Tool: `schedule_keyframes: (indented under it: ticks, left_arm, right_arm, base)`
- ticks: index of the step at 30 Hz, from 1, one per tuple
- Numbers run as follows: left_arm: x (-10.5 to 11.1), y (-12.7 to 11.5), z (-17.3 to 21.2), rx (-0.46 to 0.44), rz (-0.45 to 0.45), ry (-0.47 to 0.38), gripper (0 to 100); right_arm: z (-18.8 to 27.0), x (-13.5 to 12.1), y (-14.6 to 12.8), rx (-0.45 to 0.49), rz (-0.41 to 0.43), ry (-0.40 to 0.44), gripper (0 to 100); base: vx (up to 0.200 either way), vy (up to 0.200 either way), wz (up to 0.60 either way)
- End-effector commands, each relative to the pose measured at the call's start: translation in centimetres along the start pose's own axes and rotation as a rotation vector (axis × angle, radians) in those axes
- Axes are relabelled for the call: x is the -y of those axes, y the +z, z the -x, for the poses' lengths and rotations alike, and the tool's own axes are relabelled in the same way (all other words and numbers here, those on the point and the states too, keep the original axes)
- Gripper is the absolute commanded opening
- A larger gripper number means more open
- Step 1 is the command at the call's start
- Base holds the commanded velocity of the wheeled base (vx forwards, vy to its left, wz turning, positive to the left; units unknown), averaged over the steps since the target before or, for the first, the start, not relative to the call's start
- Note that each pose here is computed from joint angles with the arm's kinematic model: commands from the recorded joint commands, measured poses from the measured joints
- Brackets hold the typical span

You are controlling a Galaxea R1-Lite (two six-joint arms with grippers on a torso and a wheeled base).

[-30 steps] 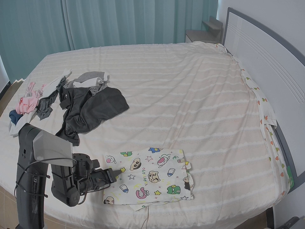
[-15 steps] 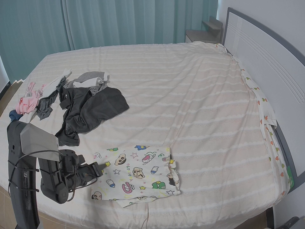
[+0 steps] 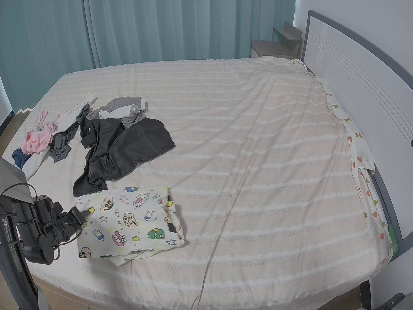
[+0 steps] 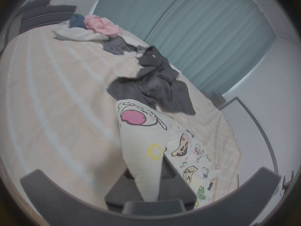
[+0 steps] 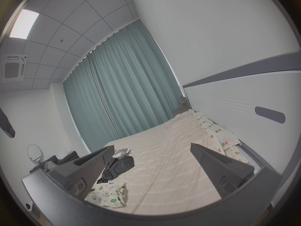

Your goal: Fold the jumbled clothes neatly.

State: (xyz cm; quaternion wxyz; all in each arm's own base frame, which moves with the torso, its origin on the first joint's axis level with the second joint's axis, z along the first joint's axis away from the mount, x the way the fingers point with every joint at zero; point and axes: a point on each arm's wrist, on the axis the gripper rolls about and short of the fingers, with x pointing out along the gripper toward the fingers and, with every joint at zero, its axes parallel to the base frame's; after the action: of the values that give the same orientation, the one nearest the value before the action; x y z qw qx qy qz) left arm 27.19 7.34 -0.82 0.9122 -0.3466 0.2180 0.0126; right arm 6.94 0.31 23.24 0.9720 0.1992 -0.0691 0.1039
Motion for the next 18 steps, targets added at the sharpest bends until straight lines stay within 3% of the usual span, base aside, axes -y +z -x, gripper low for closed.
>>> schedule_keyframes:
  ticks: [1, 10, 17, 18]
  left_arm:
    - [-3.2, 2.8, 2.0, 0.121, 0.056, 0.062, 0]
    - [-8.6, 4.5, 3.0, 0.224, 0.134, 0.19, 0]
    - [-9.9, 4.2, 3.2, 0.225, 0.16, 0.224, 0]
    - [-9.9, 4.2, 3.2, 0.225, 0.16, 0.224, 100]
  right_arm:
    - [-0.3, 0.2, -0.4, -0.022, -0.005, -0.008, 100]
    - [-0.3, 0.3, -0.4, -0.026, -0.005, -0.007, 100]
    - [-0.3, 0.2, -0.5, -0.029, -0.005, 0.002, 100]
    - [-0.3, 0.2, -0.5, -0.029, -0.005, 0.002, 100]
  base:
    - [0.0, 0.0, 0.0]
    - [0.0, 0.0, 0.0]
    - [0.0, 0.0, 0.0]
    - [0.0, 0.0, 0.0]
